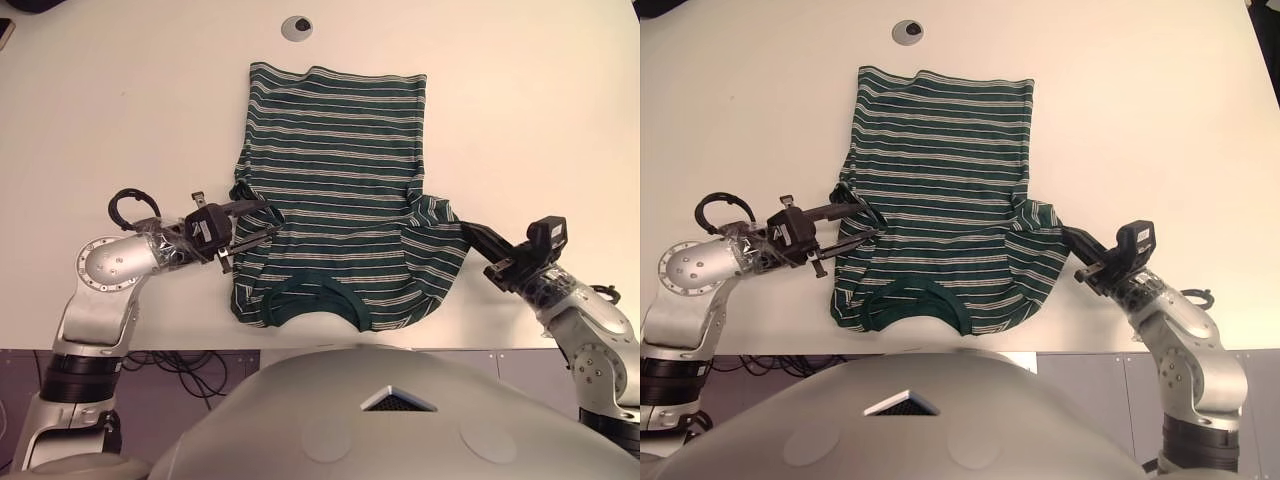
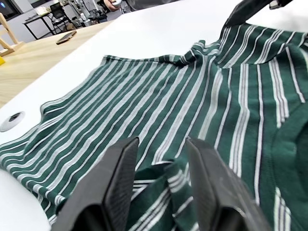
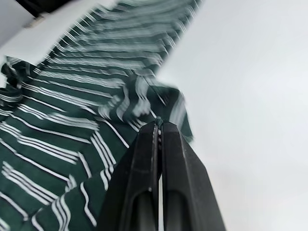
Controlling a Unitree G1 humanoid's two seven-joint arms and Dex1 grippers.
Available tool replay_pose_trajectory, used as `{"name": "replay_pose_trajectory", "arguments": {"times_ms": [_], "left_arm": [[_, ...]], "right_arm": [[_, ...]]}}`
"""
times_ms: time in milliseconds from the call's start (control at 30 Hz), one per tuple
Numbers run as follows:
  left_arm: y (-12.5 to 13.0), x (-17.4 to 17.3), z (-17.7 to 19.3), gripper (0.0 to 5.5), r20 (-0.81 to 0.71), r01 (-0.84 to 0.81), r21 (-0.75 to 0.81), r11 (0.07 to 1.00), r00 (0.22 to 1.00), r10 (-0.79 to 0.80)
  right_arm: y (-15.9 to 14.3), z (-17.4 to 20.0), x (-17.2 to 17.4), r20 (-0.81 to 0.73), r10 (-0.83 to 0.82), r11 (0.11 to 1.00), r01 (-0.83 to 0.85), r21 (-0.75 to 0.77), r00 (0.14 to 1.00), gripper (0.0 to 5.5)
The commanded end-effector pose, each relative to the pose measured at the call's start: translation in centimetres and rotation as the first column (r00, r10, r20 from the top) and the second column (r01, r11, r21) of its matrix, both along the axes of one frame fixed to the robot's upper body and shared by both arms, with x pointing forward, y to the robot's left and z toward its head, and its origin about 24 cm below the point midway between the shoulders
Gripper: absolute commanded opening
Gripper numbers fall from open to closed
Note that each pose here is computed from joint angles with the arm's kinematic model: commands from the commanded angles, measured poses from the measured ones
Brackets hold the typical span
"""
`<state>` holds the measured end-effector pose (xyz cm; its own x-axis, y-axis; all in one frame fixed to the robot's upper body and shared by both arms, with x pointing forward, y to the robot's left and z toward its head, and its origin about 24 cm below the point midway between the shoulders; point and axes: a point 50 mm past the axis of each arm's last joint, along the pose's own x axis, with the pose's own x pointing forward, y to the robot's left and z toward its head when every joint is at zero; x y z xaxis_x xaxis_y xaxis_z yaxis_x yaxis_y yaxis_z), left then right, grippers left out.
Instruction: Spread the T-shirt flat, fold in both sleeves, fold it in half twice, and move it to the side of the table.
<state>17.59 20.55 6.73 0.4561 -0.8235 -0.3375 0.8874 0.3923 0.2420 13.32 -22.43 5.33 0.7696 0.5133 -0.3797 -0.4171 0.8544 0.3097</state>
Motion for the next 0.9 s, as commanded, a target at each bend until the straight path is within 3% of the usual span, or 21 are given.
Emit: {"name": "replay_pose_trajectory", "arguments": {"times_ms": [33, 200, 400, 600, 900], "left_arm": [[0.4, -0.1, -1.0, 1.75, -0.039, -0.011, 0.011, 1.0, 0.999, 0.011], [0.2, -0.7, -2.0, 1.75, -0.085, 0.003, 0.014, 1.0, 0.996, -0.002], [0.2, -0.8, -2.0, 1.75, -0.081, 0.003, 0.013, 1.0, 0.997, -0.002], [0.4, -0.8, -2.6, 1.75, -0.094, -0.01, 0.021, 1.0, 0.995, 0.012], [0.7, -0.6, -2.9, 1.75, -0.096, -0.02, 0.037, 0.999, 0.995, 0.023]], "right_arm": [[1.9, 1.5, 0.6, 0.083, 0.184, 0.976, -0.172, -0.132, 0.979, 0.04], [4.9, 1.8, 1.4, 0.122, 0.352, 0.928, -0.329, -0.176, 0.928, 0.04], [8.0, -0.8, 1.7, 0.051, 0.531, 0.816, -0.494, -0.302, 0.846, 0.04], [10.0, -1.3, 1.1, 0.025, 0.61, 0.767, -0.582, -0.271, 0.792, 0.04], [10.5, -1.4, 0.6, 0.024, 0.614, 0.778, -0.599, -0.191, 0.789, 1.51]]}}
